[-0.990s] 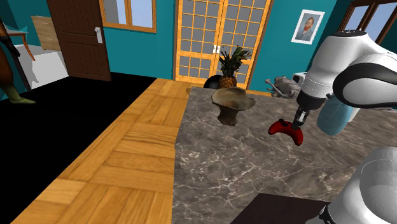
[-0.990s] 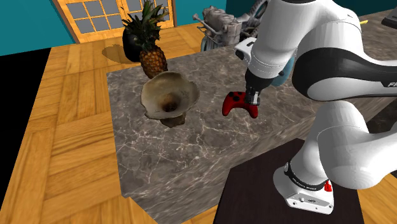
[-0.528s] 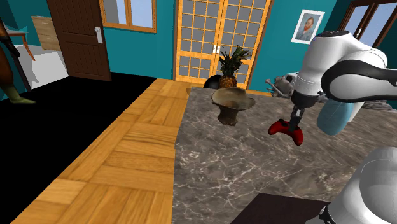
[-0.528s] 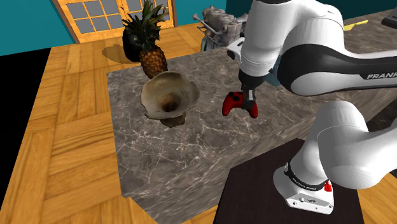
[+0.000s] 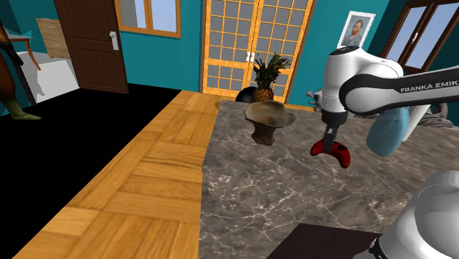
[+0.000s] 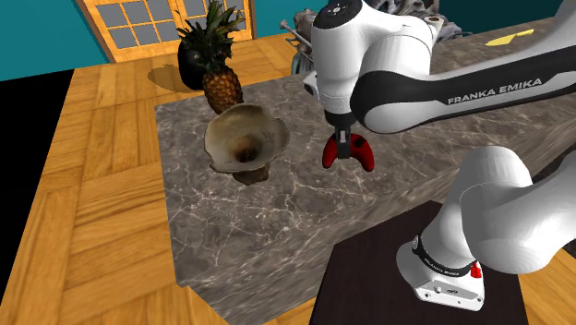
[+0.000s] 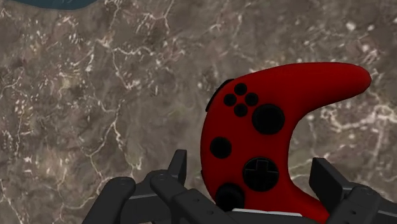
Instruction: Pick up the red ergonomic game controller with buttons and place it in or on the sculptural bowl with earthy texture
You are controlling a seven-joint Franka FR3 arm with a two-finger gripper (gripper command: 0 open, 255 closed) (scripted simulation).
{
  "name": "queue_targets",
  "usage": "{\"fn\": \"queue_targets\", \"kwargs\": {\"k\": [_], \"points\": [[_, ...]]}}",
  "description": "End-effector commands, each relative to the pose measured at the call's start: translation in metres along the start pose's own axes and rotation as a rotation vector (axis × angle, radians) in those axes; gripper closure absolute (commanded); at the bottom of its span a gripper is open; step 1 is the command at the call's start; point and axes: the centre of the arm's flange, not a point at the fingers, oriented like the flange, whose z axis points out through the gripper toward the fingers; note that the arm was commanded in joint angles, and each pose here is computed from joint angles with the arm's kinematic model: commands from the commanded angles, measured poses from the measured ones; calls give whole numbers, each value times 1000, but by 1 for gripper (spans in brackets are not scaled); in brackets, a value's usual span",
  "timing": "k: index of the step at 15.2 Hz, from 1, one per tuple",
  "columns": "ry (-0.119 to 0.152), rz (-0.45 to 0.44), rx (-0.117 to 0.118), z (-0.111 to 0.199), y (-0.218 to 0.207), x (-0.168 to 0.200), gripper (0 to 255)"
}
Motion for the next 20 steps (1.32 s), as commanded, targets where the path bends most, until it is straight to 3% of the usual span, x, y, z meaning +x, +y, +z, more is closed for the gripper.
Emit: {"fn": "queue_targets", "kwargs": {"k": [1,10,11,20], "points": [[0,0,0,11,0,0,0],[0,0,0,19,0,0,0],[0,0,0,19,0,0,255],[0,0,0,19,0,0,255]]}}
